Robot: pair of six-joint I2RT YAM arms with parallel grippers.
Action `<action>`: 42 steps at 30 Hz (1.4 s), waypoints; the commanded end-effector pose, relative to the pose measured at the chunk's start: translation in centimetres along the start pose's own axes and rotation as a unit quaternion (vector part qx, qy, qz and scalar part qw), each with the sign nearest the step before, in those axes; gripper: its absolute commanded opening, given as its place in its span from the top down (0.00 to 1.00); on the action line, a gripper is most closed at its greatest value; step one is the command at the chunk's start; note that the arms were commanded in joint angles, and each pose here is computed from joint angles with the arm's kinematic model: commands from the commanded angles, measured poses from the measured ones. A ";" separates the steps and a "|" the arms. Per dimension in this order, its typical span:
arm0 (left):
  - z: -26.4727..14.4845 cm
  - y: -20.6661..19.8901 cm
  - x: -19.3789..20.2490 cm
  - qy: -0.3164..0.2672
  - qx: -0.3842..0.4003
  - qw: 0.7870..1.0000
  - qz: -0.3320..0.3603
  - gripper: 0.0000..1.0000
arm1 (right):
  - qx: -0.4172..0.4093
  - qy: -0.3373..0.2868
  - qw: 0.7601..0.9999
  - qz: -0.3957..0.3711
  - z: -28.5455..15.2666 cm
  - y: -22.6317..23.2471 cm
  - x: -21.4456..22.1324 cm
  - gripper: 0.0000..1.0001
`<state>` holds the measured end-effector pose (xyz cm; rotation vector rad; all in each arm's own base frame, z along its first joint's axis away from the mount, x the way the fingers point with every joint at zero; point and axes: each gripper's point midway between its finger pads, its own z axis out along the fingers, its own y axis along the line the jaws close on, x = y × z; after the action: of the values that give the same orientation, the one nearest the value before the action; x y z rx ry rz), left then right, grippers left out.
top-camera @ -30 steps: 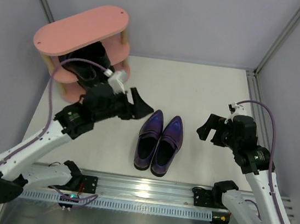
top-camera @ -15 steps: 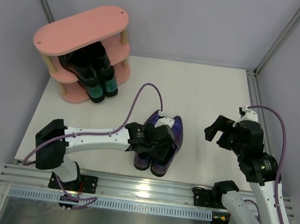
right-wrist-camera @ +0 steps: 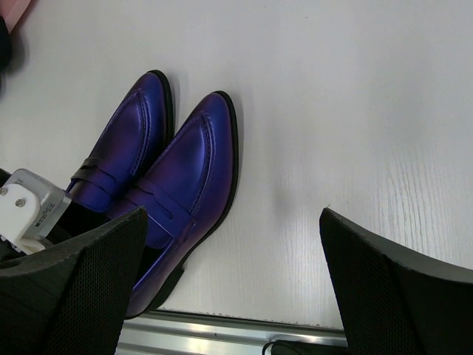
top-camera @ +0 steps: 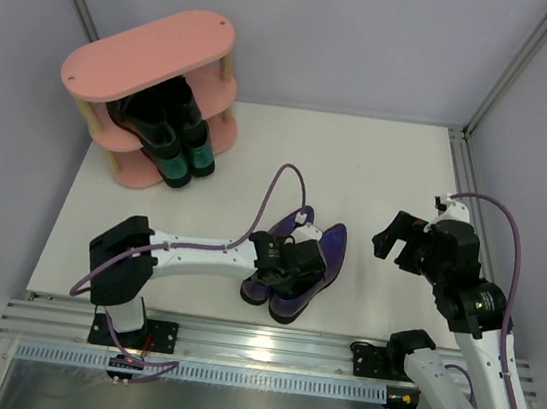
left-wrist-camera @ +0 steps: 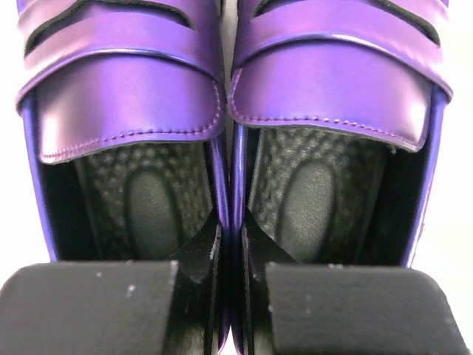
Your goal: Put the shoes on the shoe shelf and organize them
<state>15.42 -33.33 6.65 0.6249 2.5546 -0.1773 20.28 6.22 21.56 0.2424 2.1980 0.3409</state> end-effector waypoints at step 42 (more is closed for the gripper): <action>-37.2 41.2 -31.7 -0.485 -0.385 0.718 -0.318 1.00 | -0.075 -0.021 0.996 -0.039 -1.0 2.6 -1.3 0.03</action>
<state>44.80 -3.41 47.35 -0.3344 1.7062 0.4415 19.62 7.55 23.18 0.1197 2.1634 0.4246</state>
